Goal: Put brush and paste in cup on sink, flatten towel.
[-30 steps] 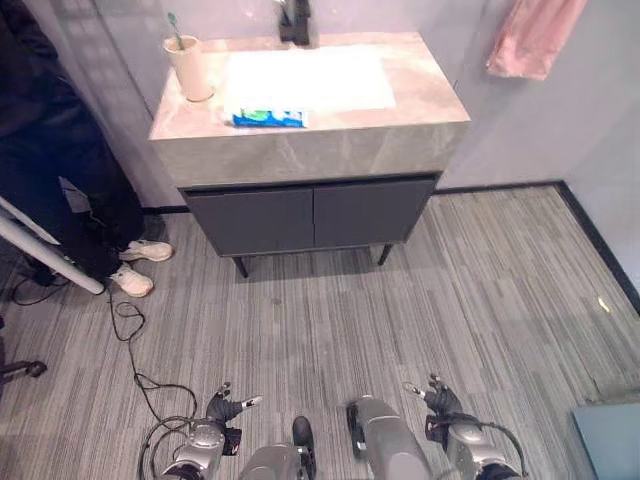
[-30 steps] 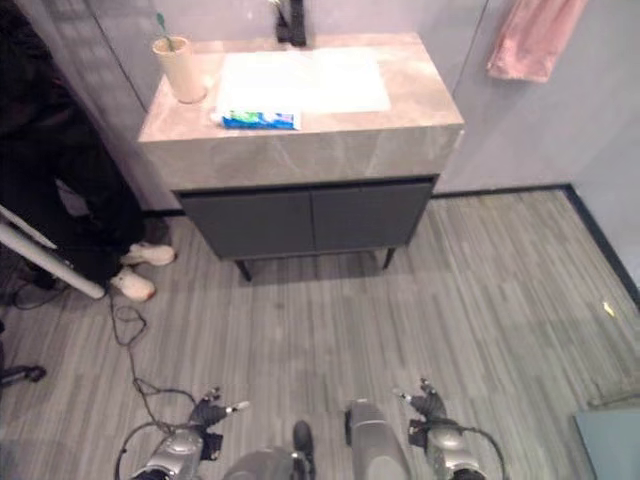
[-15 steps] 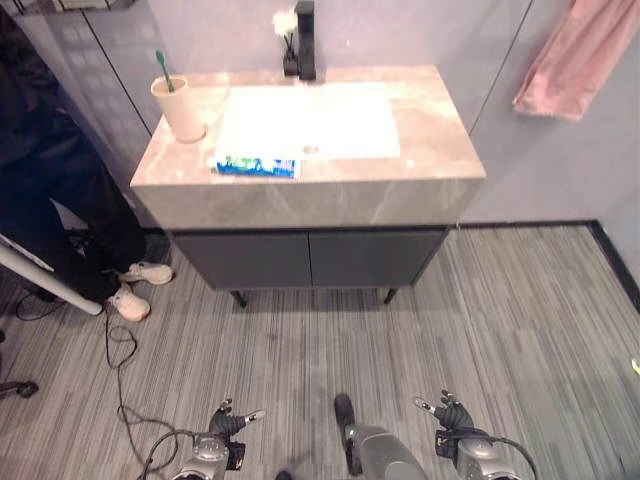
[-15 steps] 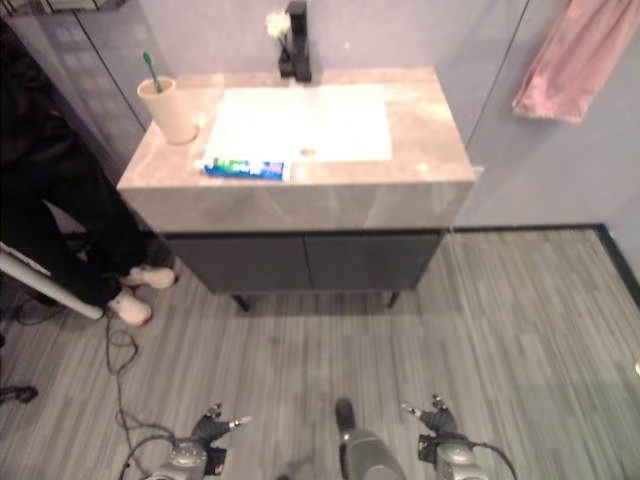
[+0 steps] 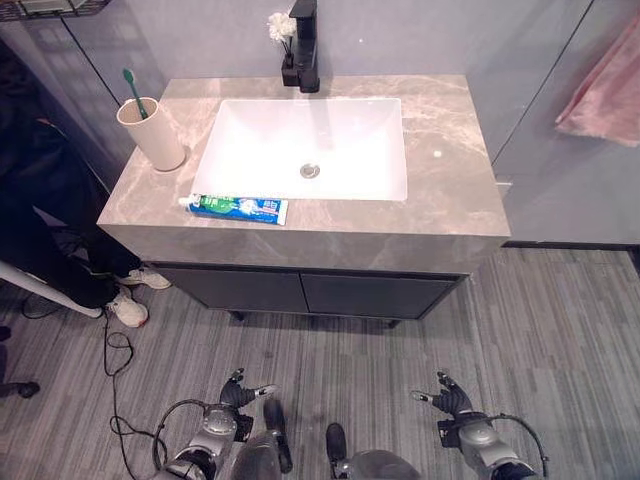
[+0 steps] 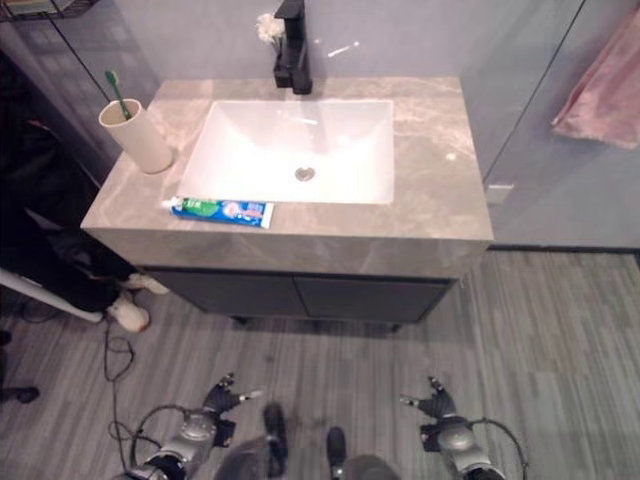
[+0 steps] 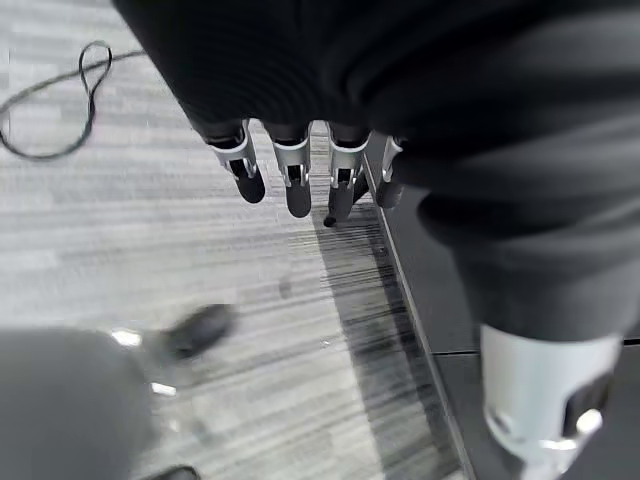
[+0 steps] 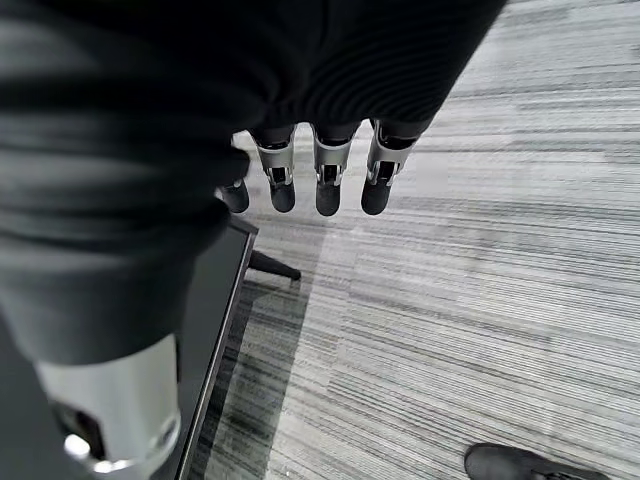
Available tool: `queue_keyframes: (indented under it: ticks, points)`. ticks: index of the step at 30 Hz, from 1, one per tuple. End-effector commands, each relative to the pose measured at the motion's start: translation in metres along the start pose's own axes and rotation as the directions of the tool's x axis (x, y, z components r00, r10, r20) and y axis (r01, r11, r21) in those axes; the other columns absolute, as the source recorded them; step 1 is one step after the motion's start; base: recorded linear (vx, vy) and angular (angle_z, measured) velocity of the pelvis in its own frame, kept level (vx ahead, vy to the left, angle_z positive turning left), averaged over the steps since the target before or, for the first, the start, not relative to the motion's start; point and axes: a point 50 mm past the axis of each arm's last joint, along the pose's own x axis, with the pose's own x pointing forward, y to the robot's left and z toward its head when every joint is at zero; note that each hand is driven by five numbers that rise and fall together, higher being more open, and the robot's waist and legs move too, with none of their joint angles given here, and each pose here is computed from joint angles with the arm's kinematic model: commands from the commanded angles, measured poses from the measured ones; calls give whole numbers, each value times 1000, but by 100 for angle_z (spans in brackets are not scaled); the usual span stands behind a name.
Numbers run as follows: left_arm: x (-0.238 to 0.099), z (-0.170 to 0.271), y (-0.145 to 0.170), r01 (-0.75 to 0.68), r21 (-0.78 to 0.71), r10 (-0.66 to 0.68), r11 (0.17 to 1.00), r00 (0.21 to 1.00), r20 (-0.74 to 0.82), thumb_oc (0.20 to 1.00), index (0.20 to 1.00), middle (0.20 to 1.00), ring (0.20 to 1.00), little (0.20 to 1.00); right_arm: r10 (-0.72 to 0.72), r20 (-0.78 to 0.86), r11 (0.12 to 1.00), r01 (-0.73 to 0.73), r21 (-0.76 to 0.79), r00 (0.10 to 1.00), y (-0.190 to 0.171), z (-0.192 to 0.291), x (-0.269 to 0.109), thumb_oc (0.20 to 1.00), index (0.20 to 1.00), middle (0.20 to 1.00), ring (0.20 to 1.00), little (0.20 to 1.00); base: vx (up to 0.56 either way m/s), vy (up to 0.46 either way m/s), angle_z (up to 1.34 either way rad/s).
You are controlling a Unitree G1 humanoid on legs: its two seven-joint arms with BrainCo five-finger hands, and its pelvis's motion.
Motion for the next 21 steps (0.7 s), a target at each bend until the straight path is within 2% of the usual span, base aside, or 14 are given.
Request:
queue_keyframes:
  ticks: [1,5,11,15,21]
  points:
    - [2,7,12,-54,0,54,999,998,33,1000,1000,1000,1000,1000,-19,15,997,20,-69,1000,-10,-10,-6,1000,1000,1000,1000,1000,267,173,-49]
    - [-1,-8,14,-60,17,60,998,998,-15,1000,1000,1000,1000,1000,-13,10,999,13,-50,1000,-7,-13,-8,1000,1000,1000,1000,1000,224,215,-73]
    - [-1,-3,16,-62,9,62,998,998,25,1000,1000,1000,1000,1000,-15,-5,1000,15,4,1000,-4,-13,-7,1000,1000,1000,1000,1000,138,251,-15]
    - [-3,-1,31,-79,20,78,997,995,69,1000,1000,1000,1000,1000,23,86,1000,-22,-22,996,0,9,-4,1000,1000,1000,1000,1000,90,235,-13]
    - [-9,-21,35,-63,168,57,984,998,35,1000,1000,1000,1000,1000,12,89,995,-3,-102,996,-8,12,-2,1000,1000,1000,1000,1000,161,-8,-4]
